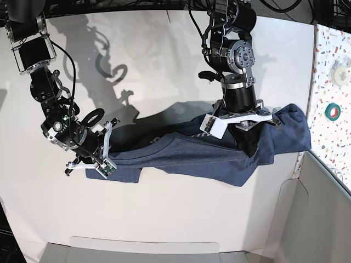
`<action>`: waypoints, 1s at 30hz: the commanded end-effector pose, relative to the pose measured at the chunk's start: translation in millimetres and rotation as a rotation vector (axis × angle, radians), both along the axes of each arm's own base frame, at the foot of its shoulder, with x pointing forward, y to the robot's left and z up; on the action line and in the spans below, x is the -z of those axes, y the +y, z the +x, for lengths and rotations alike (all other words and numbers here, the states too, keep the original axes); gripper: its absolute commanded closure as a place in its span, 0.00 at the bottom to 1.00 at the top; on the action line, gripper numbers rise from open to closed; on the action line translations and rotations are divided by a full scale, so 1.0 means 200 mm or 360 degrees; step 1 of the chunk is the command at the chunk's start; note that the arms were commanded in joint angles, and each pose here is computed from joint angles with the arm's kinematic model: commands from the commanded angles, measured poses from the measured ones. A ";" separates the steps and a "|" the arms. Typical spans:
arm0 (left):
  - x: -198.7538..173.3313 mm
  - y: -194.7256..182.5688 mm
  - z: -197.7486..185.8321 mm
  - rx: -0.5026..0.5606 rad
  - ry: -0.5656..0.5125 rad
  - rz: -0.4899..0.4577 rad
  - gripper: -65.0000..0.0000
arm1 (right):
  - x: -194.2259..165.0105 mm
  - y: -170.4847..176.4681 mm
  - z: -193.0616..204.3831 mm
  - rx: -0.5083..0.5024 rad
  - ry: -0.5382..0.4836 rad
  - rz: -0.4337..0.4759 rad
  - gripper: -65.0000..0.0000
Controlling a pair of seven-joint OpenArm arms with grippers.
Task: Layout the t-shirt on the table in an organized manner, then fold the t-shirt properly
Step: 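Open both grippers and lift them off the shirt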
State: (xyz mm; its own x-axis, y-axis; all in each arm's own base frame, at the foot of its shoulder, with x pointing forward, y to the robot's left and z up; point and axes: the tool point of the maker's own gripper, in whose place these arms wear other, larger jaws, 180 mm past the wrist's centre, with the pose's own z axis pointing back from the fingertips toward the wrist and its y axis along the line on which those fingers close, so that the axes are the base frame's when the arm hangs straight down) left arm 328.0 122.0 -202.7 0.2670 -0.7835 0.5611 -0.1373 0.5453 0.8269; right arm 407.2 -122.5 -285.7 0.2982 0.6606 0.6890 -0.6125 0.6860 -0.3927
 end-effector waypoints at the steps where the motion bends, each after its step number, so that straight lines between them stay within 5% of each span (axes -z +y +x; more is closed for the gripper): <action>1: -0.07 0.01 0.00 -0.0011 -0.0081 0.0004 1.00 | -0.10 -0.03 0.05 0.0015 -0.0093 0.0005 1.00; 12: -0.06 0.01 -0.01 -0.0011 -0.0074 0.0004 1.00 | -0.09 -0.02 0.05 0.0009 -0.0089 -0.0002 1.00; 17: -0.04 -0.03 -0.02 0.0017 -0.0051 -0.0002 1.00 | -0.08 -0.06 0.06 0.0028 -0.0134 -0.0126 1.00; 30: 0.18 -0.22 -0.20 0.0186 0.0186 -0.0034 1.00 | 0.03 -0.13 -0.03 0.0039 -0.0076 -0.0241 1.00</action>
